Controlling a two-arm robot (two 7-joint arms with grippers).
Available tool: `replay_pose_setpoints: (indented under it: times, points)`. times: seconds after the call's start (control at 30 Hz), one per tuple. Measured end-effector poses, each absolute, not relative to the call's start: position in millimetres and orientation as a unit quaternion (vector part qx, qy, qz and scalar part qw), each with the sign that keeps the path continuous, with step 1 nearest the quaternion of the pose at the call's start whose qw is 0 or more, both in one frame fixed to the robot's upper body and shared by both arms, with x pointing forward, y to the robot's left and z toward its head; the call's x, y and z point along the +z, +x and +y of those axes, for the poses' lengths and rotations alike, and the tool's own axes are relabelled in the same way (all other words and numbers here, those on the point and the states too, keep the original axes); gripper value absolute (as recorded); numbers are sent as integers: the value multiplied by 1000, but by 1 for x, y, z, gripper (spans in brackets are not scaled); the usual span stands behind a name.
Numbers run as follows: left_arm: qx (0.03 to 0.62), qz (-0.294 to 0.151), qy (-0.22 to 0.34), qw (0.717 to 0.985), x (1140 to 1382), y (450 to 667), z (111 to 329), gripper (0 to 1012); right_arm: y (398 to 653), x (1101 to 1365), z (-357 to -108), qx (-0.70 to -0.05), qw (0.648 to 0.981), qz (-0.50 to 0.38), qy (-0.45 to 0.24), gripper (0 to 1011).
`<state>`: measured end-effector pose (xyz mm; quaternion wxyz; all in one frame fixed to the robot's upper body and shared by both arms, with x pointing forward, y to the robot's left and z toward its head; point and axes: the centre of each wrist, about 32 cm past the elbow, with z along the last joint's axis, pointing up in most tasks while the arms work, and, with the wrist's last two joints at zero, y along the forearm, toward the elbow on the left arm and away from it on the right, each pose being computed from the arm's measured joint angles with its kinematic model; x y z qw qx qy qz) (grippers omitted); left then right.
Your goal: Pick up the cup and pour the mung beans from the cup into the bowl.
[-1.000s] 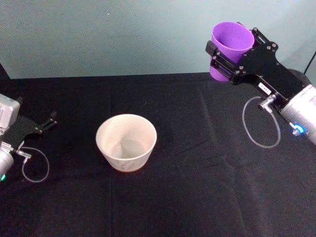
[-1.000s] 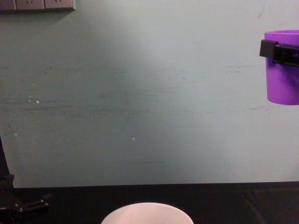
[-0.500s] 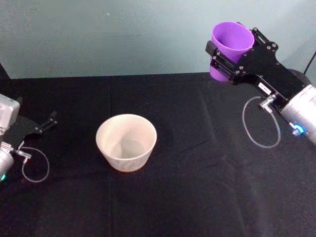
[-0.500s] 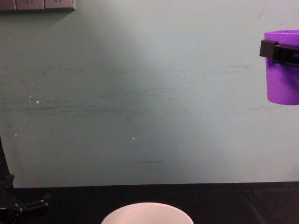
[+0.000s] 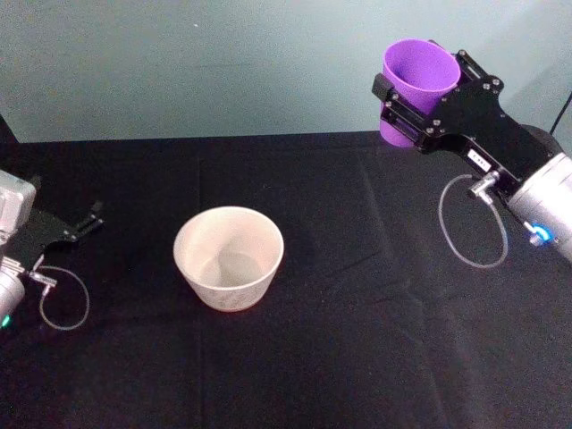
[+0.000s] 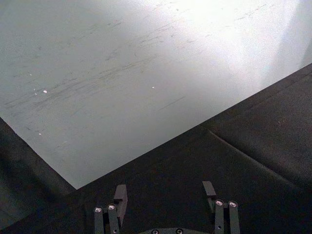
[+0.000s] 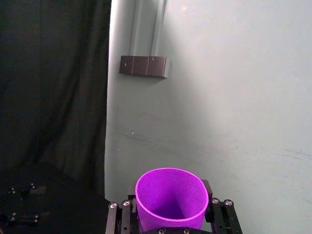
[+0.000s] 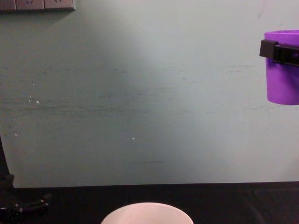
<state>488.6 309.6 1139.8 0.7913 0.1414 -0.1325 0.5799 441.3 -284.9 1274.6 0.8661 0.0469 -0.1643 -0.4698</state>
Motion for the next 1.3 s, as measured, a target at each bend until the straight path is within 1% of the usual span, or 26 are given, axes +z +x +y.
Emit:
replay_pose_setpoints:
  times: [1.3]
  points:
    - [580,-132,141,791,1140,489,310,1000,441,1275,-285,-470,866,-164,47,751]
